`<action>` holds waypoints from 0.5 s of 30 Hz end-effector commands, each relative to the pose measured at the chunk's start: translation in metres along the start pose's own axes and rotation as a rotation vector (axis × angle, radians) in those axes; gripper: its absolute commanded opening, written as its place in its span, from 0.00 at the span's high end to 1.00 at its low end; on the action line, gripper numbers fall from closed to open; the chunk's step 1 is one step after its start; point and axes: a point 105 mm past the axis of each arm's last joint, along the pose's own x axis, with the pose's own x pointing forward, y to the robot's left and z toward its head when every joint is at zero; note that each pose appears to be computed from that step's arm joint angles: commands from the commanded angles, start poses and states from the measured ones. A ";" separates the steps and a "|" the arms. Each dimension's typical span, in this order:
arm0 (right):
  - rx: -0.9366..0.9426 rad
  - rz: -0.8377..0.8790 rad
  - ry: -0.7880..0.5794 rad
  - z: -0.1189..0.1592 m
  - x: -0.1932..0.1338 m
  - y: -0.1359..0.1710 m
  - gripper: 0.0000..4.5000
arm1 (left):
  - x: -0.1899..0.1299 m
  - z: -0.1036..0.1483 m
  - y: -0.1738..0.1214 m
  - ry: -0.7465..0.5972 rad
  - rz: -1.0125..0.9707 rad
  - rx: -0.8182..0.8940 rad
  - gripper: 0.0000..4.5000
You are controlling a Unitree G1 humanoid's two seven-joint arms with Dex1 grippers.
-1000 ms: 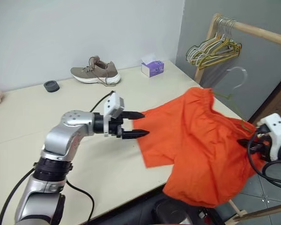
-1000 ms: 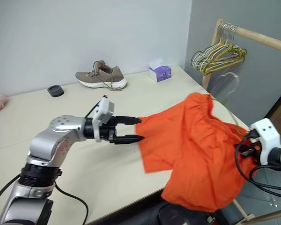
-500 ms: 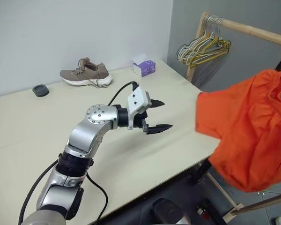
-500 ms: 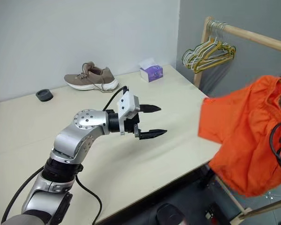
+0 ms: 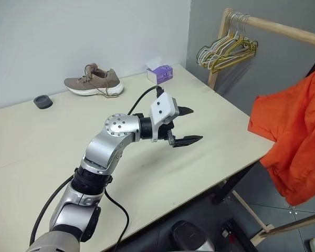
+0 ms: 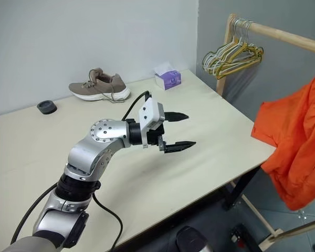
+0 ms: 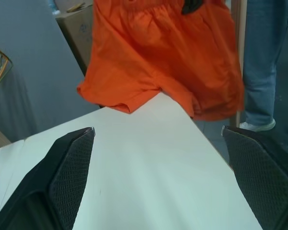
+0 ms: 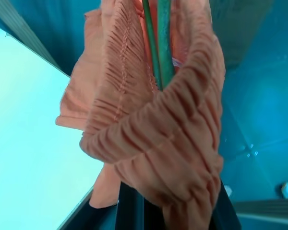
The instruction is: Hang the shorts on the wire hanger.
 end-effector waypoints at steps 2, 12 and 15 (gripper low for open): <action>0.031 -0.018 -0.009 0.011 -0.004 -0.002 1.00 | 0.005 0.025 0.001 -0.051 0.009 0.045 0.00; 0.064 -0.002 0.030 -0.003 0.006 0.001 1.00 | 0.011 0.041 0.004 -0.091 0.007 0.049 0.00; 0.069 0.023 0.014 0.000 0.006 0.007 1.00 | 0.015 0.045 0.003 -0.106 -0.008 0.026 0.00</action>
